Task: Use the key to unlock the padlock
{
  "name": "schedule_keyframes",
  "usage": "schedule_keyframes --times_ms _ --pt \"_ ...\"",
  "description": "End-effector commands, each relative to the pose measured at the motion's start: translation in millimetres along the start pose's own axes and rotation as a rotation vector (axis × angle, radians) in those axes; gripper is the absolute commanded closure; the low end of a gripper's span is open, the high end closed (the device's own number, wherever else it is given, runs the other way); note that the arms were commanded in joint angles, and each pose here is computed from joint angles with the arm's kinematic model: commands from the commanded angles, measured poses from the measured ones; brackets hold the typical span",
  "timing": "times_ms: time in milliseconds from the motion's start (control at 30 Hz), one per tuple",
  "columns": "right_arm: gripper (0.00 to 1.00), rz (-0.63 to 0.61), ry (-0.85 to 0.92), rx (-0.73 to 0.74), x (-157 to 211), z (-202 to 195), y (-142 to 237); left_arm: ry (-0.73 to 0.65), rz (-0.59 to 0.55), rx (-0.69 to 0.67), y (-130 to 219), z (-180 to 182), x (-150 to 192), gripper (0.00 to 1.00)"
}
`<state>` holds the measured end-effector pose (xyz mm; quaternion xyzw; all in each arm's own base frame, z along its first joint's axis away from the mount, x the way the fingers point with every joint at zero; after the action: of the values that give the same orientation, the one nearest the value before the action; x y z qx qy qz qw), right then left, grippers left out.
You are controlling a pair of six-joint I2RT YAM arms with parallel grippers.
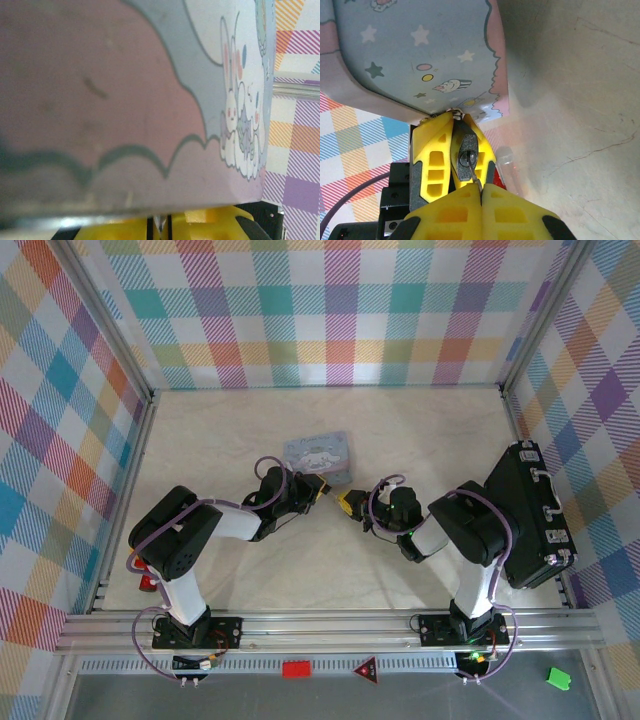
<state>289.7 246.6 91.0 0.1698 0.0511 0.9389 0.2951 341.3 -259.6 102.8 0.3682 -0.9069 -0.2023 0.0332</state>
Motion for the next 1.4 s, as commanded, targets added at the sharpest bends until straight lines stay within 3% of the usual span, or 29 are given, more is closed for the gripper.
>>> schedule_keyframes --times_ms 0,1367 --pt "1.0 0.013 0.01 -0.058 2.8 11.9 -4.9 0.034 -0.011 0.101 7.2 -25.4 -1.3 0.92" --pt "1.0 0.043 -0.02 -0.085 0.5 17.7 -16.7 0.069 0.022 0.153 11.2 -39.5 12.2 0.92"
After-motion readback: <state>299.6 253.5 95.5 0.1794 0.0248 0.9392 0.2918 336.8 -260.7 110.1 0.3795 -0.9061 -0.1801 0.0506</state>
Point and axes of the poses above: each hand's point on the last joint's axis, 136 mm out from that joint toward the fingers, its own y axis back along the fingers, its own z axis along the line the jaws close on, x = y × z, the point moved 4 cm from there along y, back along the fingers, and after that the axes turned 5 degrees about -y, right-handed, at the moved point
